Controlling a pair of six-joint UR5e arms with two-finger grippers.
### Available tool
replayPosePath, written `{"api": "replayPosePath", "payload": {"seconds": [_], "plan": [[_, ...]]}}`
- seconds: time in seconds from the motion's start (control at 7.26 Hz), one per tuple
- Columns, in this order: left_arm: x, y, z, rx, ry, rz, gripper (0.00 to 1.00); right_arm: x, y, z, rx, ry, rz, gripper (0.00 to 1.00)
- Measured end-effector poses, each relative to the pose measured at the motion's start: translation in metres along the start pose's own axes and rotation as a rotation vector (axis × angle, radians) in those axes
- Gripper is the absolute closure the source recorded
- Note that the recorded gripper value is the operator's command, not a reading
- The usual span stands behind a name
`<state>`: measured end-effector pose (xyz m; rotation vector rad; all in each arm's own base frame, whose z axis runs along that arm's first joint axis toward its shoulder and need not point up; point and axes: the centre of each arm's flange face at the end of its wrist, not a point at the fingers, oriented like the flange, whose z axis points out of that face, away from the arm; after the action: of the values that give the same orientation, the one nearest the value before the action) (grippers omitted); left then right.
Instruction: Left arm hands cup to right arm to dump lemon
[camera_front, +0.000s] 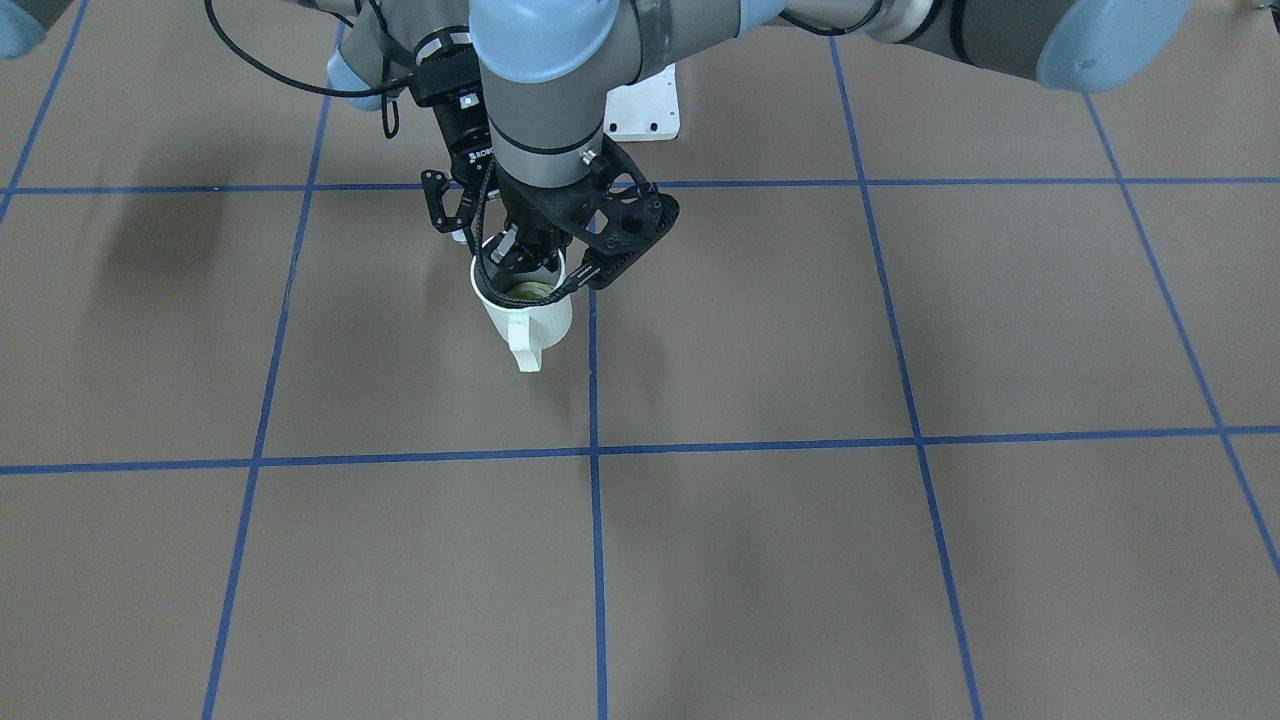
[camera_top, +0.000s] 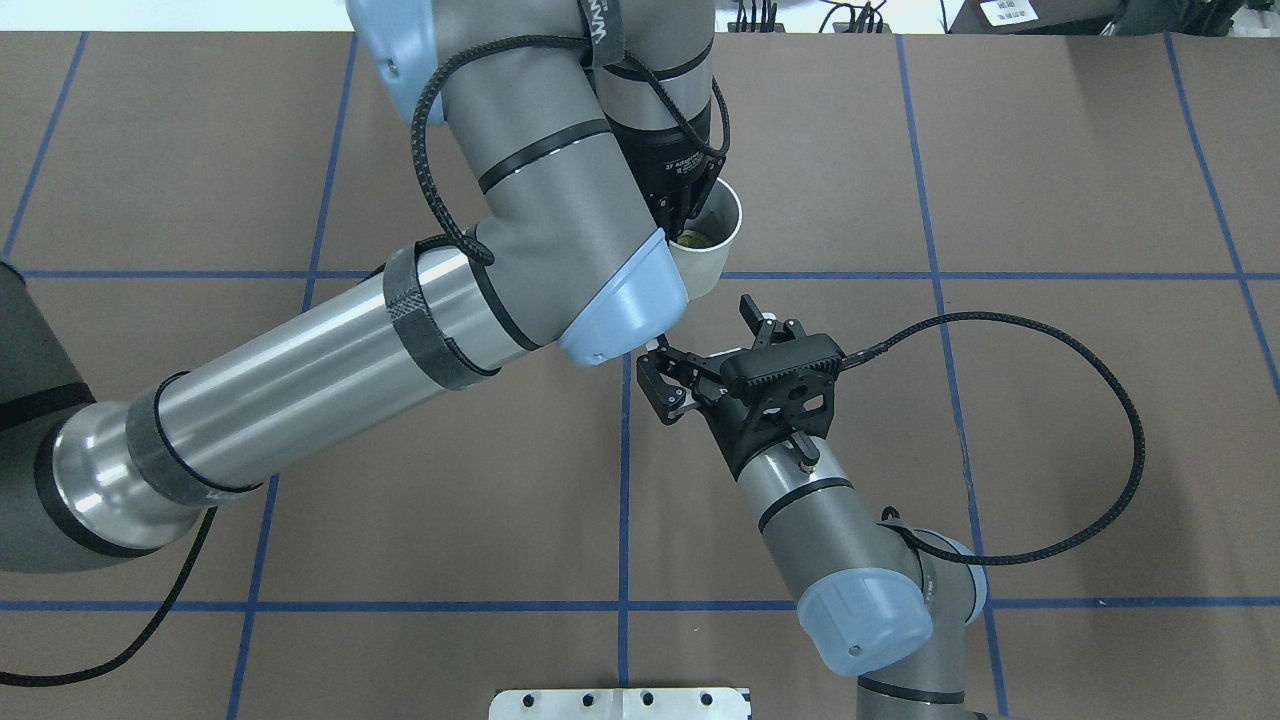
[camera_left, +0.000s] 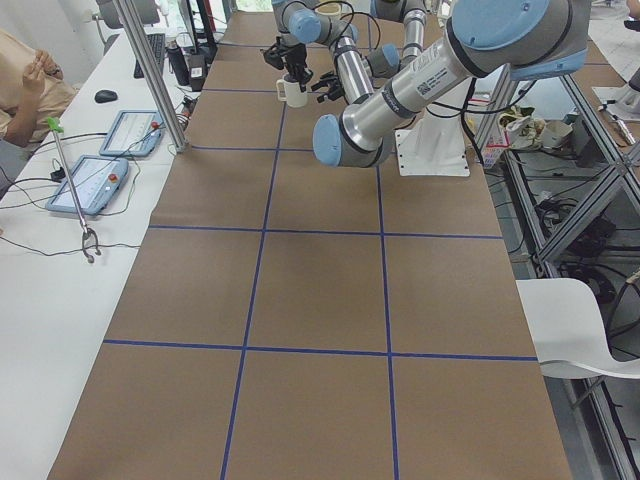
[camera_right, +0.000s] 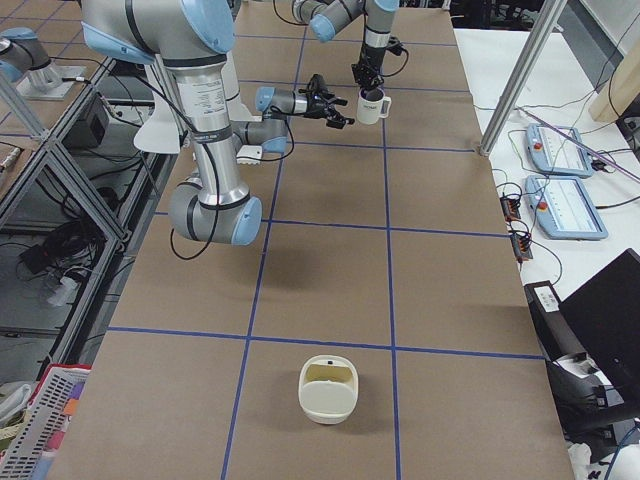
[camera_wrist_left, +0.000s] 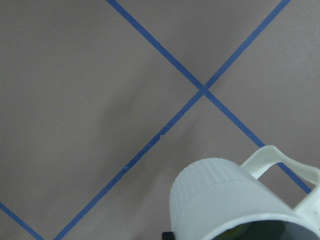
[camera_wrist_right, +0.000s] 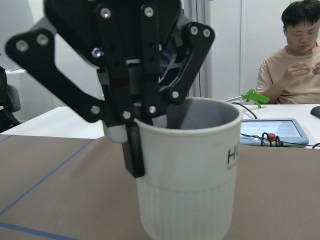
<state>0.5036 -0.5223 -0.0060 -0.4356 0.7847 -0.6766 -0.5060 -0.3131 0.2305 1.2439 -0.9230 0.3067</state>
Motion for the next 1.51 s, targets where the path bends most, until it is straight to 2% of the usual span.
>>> {"api": "replayPosePath", "payload": {"seconds": [0.41, 1.51], "plan": [[-0.002, 0.001, -0.001, -0.003, -0.006, -0.007, 1.00, 0.005, -0.005, 0.004, 0.025, 0.023, 0.000, 0.00], [-0.015, 0.043, 0.006, -0.038, -0.010, 0.007, 1.00, 0.007, -0.001, 0.006, 0.027, 0.031, -0.008, 0.00]]}}
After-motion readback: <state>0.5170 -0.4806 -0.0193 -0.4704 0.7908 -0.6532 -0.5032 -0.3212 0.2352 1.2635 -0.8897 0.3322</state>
